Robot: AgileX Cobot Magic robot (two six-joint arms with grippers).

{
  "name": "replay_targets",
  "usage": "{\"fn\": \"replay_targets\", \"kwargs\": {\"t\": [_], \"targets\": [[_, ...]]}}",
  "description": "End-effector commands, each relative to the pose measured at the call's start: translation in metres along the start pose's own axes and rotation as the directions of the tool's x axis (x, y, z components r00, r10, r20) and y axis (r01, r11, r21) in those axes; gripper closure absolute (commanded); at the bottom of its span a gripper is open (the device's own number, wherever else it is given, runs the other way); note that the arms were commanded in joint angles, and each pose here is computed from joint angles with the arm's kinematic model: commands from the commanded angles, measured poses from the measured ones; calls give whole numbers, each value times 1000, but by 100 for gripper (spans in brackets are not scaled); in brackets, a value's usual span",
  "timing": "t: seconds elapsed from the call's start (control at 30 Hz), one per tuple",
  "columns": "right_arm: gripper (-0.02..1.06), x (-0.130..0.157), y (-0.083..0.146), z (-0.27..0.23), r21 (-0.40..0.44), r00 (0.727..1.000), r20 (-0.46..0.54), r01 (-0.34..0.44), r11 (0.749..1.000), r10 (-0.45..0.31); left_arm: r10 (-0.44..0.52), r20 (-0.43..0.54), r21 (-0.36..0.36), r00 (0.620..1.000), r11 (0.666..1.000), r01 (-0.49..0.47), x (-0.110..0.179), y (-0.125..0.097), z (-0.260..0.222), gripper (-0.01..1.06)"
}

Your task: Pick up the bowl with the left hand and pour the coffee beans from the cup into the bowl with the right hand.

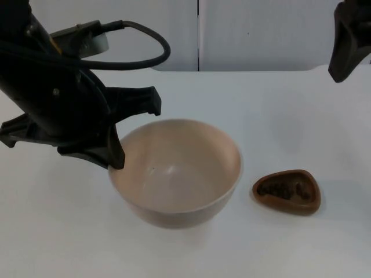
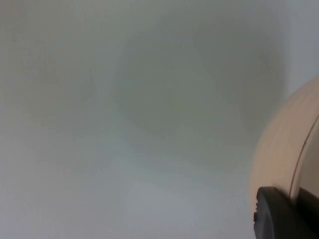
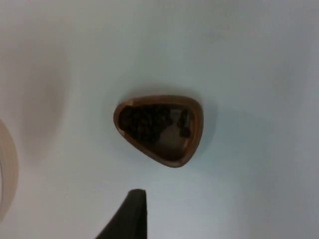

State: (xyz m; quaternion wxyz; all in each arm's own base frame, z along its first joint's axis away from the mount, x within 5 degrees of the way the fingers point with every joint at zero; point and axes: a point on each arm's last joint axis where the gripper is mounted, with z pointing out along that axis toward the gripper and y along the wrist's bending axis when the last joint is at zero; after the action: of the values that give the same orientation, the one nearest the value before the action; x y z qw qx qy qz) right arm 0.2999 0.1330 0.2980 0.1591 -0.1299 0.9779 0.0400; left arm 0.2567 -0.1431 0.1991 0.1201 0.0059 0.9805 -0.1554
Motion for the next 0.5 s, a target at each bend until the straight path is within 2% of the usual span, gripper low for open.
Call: {"fn": "replay_targets", "kwargs": {"t": [0.0,0.47], "targets": [[-1,-2,2,-3,0,1000,18,-9,1000,9,-18,16,17,1000,1000,17,0,-1,-5,105],[-1,7,0,11,13,999,-3,-52,999,52,-22,15,20,1000,1000,21,0,-1,-5,105]]}}
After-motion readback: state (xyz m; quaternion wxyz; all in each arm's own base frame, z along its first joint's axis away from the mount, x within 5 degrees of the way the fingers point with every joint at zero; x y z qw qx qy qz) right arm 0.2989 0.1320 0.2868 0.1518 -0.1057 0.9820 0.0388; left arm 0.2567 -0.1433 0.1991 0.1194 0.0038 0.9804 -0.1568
